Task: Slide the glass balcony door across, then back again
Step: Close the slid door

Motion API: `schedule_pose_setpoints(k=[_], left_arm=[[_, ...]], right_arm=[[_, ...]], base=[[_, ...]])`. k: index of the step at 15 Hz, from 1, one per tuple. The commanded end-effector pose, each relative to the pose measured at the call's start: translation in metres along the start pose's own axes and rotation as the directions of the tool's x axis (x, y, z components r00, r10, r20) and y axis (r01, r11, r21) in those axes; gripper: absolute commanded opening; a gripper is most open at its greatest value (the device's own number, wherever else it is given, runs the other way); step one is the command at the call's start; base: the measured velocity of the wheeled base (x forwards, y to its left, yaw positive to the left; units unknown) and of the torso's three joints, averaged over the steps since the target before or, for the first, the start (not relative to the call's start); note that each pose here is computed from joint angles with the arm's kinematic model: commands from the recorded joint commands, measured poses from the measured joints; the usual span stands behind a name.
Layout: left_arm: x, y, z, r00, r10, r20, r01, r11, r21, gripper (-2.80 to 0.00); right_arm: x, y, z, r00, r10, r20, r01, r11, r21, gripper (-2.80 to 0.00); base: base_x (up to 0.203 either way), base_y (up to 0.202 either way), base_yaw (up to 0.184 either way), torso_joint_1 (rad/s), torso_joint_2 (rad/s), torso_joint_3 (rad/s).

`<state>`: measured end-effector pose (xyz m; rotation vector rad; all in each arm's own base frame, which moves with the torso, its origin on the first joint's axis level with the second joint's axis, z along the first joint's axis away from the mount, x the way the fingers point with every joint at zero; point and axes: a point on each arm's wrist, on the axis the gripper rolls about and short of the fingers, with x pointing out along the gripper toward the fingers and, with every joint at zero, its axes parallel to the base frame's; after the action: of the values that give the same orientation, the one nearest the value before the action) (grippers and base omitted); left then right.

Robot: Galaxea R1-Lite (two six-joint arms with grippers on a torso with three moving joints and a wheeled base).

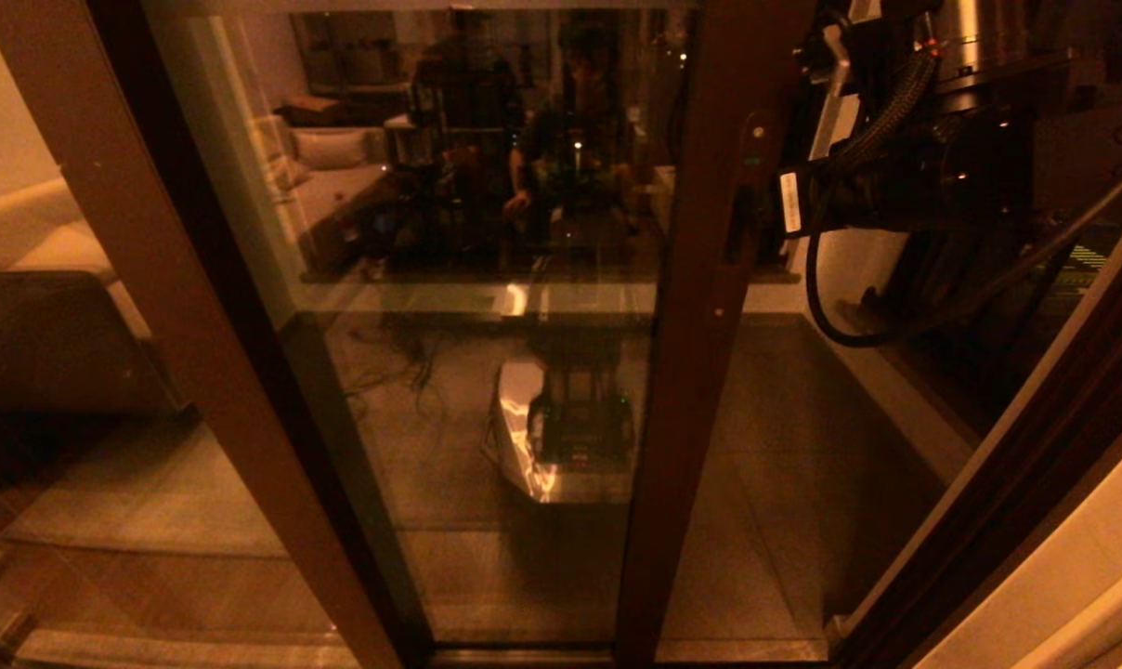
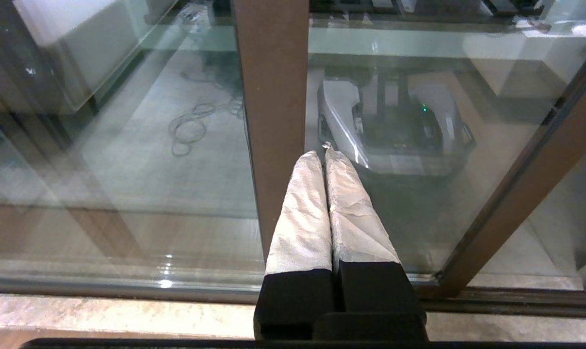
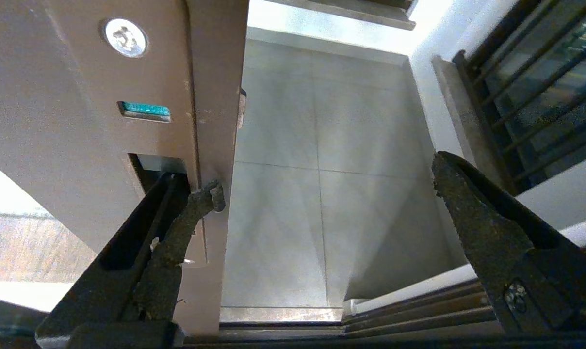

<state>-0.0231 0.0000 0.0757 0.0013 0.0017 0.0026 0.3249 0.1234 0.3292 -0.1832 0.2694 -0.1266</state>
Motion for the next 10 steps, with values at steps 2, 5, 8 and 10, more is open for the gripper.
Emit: schedule_pose_setpoints(k=[2, 5, 8, 10], left_arm=[[0.000, 0.000, 0.000, 1.000, 0.001, 0.002, -0.001, 1.000, 0.000, -2.80], [0.000, 0.000, 0.000, 1.000, 0.001, 0.002, -0.001, 1.000, 0.000, -2.80], [0.000, 0.000, 0.000, 1.000, 0.001, 0.002, -0.001, 1.000, 0.000, -2.80], [0.000, 0.000, 0.000, 1.000, 0.001, 0.001, -0.001, 1.000, 0.000, -2.80]], right_arm=[[-0.010, -0.009, -0.006, 1.000, -0.012, 0.004, 0.012, 1.000, 0.006, 0.00], [-0.014, -0.011, -0.015, 1.000, -0.015, 0.020, 0.015, 1.000, 0.016, 0.00], [-0.017, -0.013, -0.021, 0.999, -0.016, 0.030, 0.015, 1.000, 0.021, 0.00], [-0.017, -0.019, -0.020, 0.999, -0.031, 0.033, 0.030, 0.999, 0.029, 0.00]], base=[[0.000, 0.000, 0.000, 0.000, 0.00, 0.000], [0.000, 0.000, 0.000, 0.000, 0.00, 0.000], [0.000, 0.000, 0.000, 0.000, 0.00, 0.000], [0.000, 0.000, 0.000, 0.000, 0.00, 0.000]])
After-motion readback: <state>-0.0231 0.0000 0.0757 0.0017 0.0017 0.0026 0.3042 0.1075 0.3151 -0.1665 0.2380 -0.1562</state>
